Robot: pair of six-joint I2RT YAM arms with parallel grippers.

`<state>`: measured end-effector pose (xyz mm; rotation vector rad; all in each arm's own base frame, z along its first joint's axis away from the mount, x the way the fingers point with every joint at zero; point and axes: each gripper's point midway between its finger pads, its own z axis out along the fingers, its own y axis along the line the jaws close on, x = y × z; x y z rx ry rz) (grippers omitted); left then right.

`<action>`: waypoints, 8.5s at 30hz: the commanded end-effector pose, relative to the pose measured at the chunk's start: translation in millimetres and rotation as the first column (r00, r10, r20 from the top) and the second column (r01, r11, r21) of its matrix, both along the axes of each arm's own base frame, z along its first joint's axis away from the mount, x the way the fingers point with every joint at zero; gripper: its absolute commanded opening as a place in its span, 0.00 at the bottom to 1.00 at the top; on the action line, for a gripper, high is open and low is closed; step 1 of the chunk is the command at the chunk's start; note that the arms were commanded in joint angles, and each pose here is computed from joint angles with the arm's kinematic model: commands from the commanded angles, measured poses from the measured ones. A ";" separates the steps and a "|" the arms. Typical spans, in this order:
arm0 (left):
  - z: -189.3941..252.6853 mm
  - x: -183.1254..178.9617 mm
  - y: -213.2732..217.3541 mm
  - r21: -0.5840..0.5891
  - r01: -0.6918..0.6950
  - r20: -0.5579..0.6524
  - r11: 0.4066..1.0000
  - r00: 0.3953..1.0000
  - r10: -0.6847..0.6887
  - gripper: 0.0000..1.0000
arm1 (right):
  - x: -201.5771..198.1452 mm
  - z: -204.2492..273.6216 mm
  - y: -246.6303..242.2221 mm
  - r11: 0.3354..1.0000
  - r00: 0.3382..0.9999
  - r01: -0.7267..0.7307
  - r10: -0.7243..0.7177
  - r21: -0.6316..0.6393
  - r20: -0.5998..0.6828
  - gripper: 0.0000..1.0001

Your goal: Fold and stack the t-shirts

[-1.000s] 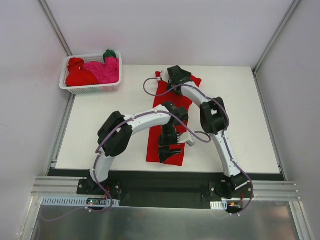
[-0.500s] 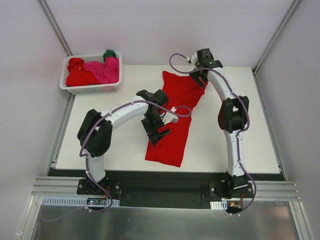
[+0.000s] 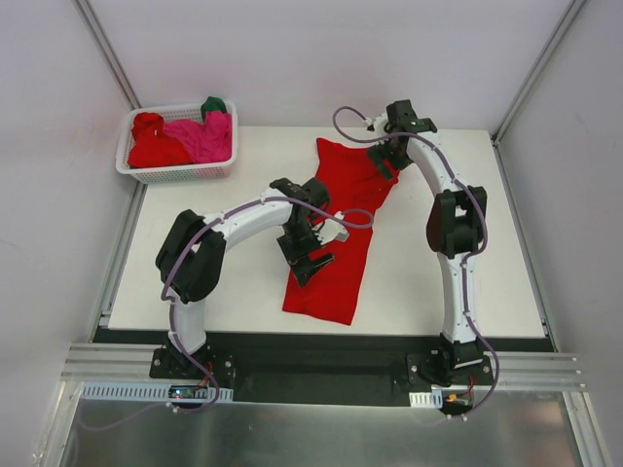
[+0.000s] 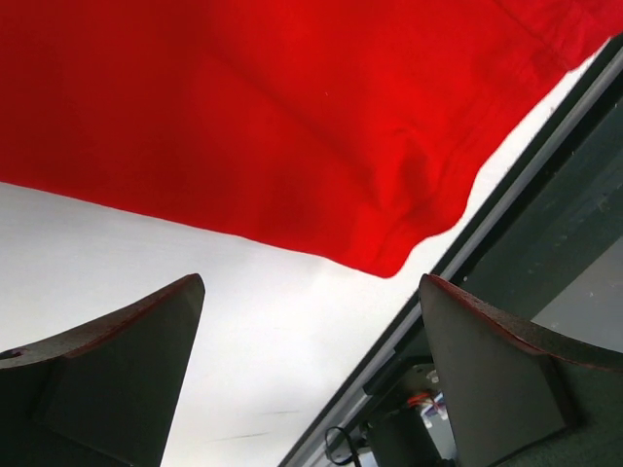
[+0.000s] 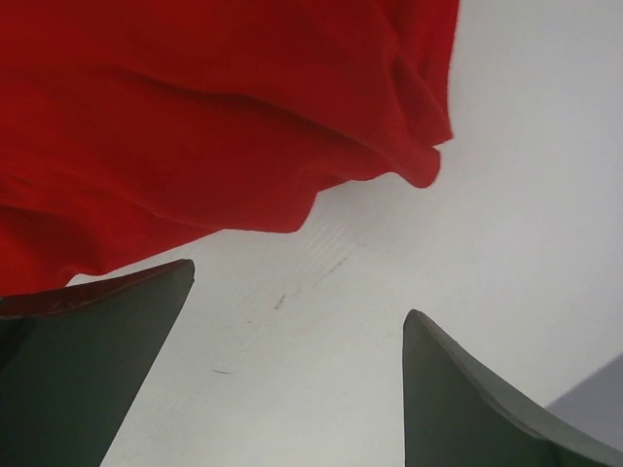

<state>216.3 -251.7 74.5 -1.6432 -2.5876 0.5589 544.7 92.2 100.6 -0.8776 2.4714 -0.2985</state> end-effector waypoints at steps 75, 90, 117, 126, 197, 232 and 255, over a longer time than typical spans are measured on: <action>7.2 -19.1 -9.9 0.020 0.124 -0.047 0.992 0.991 -0.123 0.91 | 54.4 73.7 15.3 0.998 0.951 -0.069 0.070 -0.015 0.302 0.96; 6.8 -26.8 -6.9 0.025 0.136 -0.054 0.990 0.989 -0.134 0.90 | 32.5 -13.5 -7.4 0.996 0.995 -0.033 0.040 -0.083 0.087 0.96; 4.7 -26.9 -14.7 0.016 0.156 -0.055 0.988 0.986 -0.155 0.89 | 17.7 23.7 -11.6 0.999 0.996 -0.020 0.024 -0.046 0.081 0.96; 3.7 -26.9 -15.3 0.021 0.161 -0.051 0.987 0.986 -0.160 0.89 | 32.6 -12.3 5.7 0.998 0.995 -0.039 0.043 -0.043 0.094 0.96; 14.7 -88.4 -50.1 -0.229 0.112 -0.352 0.967 0.917 -0.189 0.89 | 116.4 -80.6 50.9 0.863 0.883 -0.253 0.391 -0.438 0.259 0.96; 96.7 137.4 59.1 -0.182 -0.318 0.265 0.931 0.895 0.358 0.95 | -223.2 71.3 51.4 0.957 0.928 -0.184 0.244 0.225 -0.280 0.96; 53.5 135.8 79.6 -0.080 -0.382 0.189 0.921 0.901 0.391 0.96 | -244.2 32.5 128.0 0.789 0.656 -0.255 0.565 0.558 -0.500 0.96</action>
